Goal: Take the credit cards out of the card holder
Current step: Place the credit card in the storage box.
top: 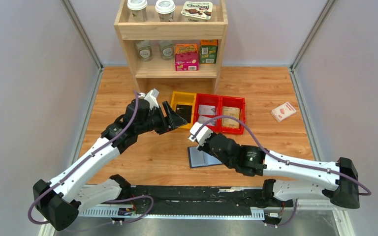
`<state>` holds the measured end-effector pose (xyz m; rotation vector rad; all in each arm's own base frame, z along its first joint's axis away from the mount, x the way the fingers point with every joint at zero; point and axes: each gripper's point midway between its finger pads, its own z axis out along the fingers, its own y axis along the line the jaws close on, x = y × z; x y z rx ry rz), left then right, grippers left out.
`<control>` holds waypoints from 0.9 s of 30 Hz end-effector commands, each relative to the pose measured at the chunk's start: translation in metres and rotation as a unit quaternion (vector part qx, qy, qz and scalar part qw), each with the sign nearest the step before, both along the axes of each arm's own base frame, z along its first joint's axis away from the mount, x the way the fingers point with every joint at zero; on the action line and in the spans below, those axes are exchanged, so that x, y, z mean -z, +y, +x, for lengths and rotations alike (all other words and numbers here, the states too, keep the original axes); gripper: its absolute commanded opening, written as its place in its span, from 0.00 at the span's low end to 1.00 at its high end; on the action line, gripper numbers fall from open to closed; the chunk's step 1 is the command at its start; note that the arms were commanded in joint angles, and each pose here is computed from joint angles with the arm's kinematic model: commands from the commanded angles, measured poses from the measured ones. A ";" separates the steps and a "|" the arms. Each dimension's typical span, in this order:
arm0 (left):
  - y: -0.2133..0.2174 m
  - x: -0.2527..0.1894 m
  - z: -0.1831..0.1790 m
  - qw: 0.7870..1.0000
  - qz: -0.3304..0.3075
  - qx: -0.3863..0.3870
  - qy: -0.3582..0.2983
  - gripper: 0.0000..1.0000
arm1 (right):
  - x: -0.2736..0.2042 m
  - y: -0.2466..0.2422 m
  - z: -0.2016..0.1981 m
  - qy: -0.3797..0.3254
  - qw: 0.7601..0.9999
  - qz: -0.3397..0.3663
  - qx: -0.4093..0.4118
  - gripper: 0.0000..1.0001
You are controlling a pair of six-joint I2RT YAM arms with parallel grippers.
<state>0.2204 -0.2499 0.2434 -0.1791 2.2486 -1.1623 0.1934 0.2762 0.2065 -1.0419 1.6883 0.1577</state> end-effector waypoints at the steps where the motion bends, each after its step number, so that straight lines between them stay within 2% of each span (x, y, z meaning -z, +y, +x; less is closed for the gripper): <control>1: -0.015 -0.016 0.003 0.998 -0.061 -0.003 0.022 0.71 | -0.027 0.008 0.008 -0.098 0.995 -0.010 0.017 0.00; 11: -0.027 -0.007 0.005 0.996 -0.079 0.008 0.052 0.71 | -0.028 0.028 -0.004 -0.148 0.988 -0.046 -0.001 0.00; 13: -0.031 -0.003 0.004 0.994 -0.089 0.014 0.060 0.68 | -0.028 0.033 -0.004 -0.156 0.987 -0.047 -0.001 0.00; 17: -0.034 0.008 0.000 0.993 -0.093 0.022 0.076 0.53 | -0.026 0.036 -0.004 -0.168 0.984 -0.059 0.003 0.00; 20: -0.033 0.011 -0.002 0.992 -0.092 0.022 0.079 0.38 | -0.024 0.037 -0.003 -0.172 0.983 -0.063 0.003 0.00; 21: -0.033 0.013 -0.002 0.992 -0.091 0.022 0.080 0.29 | -0.023 0.037 -0.003 -0.172 0.983 -0.065 0.002 0.00; 22: -0.033 0.011 -0.003 0.992 -0.093 0.022 0.077 0.25 | -0.022 0.038 -0.003 -0.172 0.983 -0.065 0.002 0.00; 23: -0.032 0.011 -0.002 0.993 -0.093 0.020 0.074 0.16 | -0.022 0.039 -0.003 -0.172 0.983 -0.066 0.002 0.00; 24: -0.032 0.011 -0.003 0.993 -0.092 0.020 0.074 0.11 | -0.020 0.039 -0.003 -0.171 0.983 -0.066 0.001 0.00; 25: -0.031 0.011 -0.002 0.993 -0.092 0.017 0.072 0.00 | -0.020 0.039 -0.003 -0.170 0.983 -0.067 0.001 0.00; 27: -0.030 0.011 -0.002 0.993 -0.093 0.017 0.068 0.00 | -0.019 0.041 -0.004 -0.159 0.986 -0.057 0.005 0.02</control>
